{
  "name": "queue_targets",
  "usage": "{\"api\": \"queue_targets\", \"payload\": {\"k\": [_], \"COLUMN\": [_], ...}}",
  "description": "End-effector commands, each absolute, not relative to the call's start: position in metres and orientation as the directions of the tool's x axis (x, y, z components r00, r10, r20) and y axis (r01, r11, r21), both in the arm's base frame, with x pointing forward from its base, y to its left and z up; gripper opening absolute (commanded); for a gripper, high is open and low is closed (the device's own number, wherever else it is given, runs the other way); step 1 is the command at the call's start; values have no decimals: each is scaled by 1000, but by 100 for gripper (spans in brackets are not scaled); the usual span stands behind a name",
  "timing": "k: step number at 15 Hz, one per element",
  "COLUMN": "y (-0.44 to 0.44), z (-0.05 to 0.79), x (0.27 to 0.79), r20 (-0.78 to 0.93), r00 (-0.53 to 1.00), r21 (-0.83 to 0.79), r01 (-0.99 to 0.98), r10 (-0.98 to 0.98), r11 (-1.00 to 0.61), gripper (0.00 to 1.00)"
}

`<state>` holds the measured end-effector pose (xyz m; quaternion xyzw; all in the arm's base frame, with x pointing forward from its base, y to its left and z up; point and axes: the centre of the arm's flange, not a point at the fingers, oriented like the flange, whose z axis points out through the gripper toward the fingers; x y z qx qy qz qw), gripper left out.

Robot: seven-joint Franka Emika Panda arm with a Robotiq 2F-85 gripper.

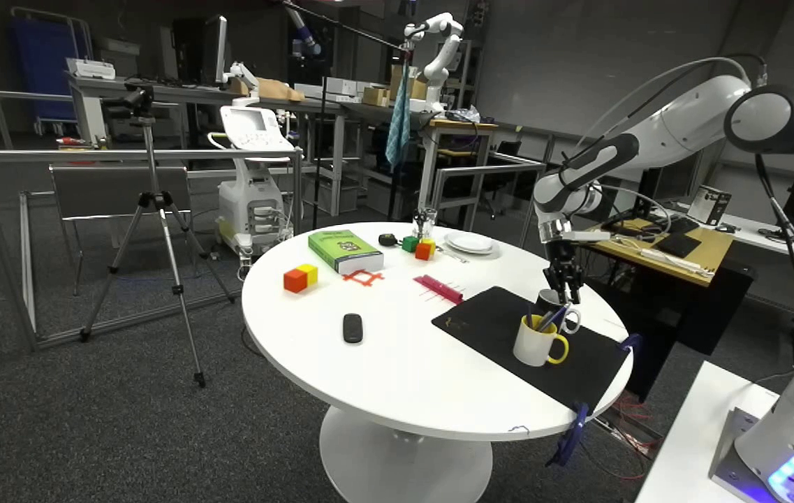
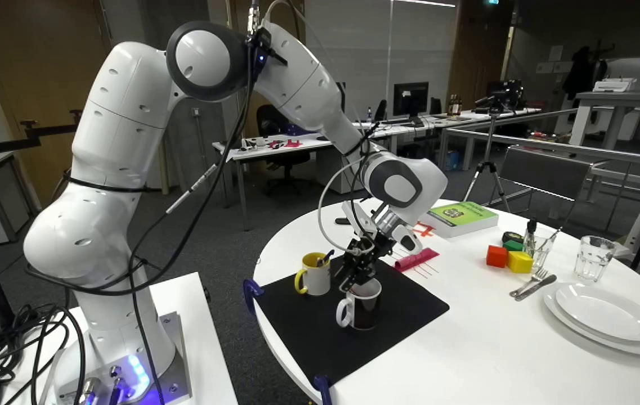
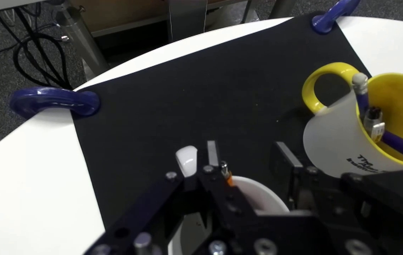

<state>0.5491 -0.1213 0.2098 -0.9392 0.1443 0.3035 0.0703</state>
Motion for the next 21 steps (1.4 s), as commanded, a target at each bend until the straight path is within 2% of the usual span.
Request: {"api": "queue_targets", "payload": {"k": [1, 4, 5, 6, 9, 12, 21], "y": [-127, -126, -126, -127, -127, -128, -134], "z": [212, 212, 212, 211, 209, 209, 245], "x": [558, 561, 561, 562, 564, 564, 559], "r20": [-593, -590, -590, -590, -590, -591, -573], "r00": [770, 772, 772, 773, 773, 772, 792], "r21": [-58, -55, -56, -56, -57, -59, -74], "r01": [-335, -333, -331, -329, -329, -330, -308], "r10": [-237, -238, -236, -235, -234, -233, -213], "r11": [-940, -941, -942, -943, -943, -942, -948], "gripper": [45, 46, 22, 21, 1, 4, 4]}}
